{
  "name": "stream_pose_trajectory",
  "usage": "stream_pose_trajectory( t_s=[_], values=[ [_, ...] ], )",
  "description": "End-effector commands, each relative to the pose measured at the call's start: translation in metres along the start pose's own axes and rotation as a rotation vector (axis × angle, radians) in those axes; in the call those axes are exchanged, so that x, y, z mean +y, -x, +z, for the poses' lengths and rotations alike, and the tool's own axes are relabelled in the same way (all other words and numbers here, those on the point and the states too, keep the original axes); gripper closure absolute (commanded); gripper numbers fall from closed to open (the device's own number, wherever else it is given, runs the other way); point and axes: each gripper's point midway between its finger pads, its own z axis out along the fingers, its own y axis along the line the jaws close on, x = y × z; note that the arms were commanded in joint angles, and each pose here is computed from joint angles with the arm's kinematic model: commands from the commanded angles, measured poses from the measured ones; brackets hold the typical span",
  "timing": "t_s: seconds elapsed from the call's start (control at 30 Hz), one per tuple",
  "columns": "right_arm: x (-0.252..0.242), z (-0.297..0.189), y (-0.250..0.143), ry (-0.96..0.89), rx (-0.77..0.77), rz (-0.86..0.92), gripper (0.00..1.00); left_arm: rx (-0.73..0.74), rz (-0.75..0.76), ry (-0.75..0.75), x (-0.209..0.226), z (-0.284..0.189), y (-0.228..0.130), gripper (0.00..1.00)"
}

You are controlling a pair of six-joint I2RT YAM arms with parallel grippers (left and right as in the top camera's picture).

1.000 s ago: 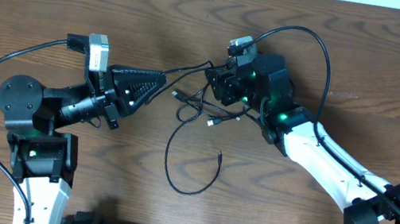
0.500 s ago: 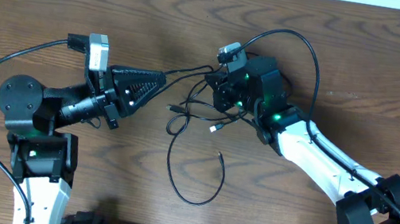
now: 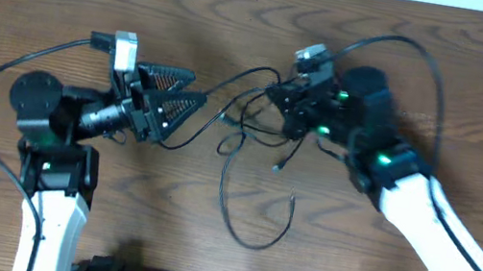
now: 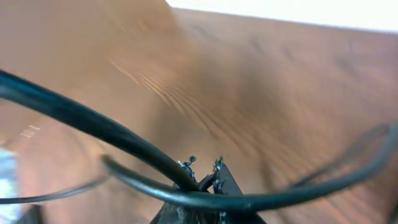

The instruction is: Untangle cables

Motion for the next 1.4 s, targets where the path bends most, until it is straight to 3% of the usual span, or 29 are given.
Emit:
stream_pose_trajectory(
  t_s=[0.0,0.2,0.53,0.63,0.7,0.73,0.9,0.97,1.07,1.13,1.23,1.37],
  values=[
    [0.029,-0.022,0.017,0.103,-0.04,0.009,0.99,0.034,-0.013,-0.028,0.004,0.008,-0.005,0.08],
    [-0.009,-0.025,0.002,-0.121,-0.017,0.371,0.99,0.097,-0.061,-0.061,0.016,0.029,-0.023,0.08],
    [-0.033,-0.028,-0.007,-0.189,-0.002,0.461,0.99,0.138,-0.177,-0.03,0.053,0.043,-0.041,0.07],
    [-0.045,-0.034,-0.008,-0.217,-0.001,0.484,0.99,0.151,-0.133,-0.014,0.063,0.042,-0.049,0.07],
    [-0.052,-0.038,-0.015,-0.245,0.017,0.507,0.99,0.135,-0.113,0.066,0.081,0.038,-0.051,0.07],
    [-0.06,-0.042,-0.023,-0.277,0.042,0.534,0.99,0.095,-0.172,0.234,0.112,0.031,-0.052,0.07],
    [-0.078,-0.054,-0.053,-0.404,0.127,0.592,0.98,0.0,-0.408,0.802,0.197,-0.02,-0.077,0.07],
    [-0.078,-0.055,-0.064,-0.422,0.166,0.608,0.99,0.003,-0.492,0.872,0.203,-0.03,-0.089,0.07],
    [-0.075,-0.051,-0.074,-0.419,0.207,0.6,0.99,0.088,-0.459,0.724,0.183,-0.013,-0.096,0.02],
    [-0.073,-0.044,-0.08,-0.411,0.234,0.585,0.99,0.208,-0.278,0.421,0.141,0.012,-0.098,0.02],
    [-0.071,-0.037,-0.083,-0.379,0.25,0.605,0.99,0.266,-0.136,0.157,0.1,0.022,-0.102,0.02],
    [-0.063,-0.034,-0.082,-0.316,0.256,0.667,0.97,0.285,-0.089,0.107,0.092,0.023,-0.107,0.02]
  ],
)
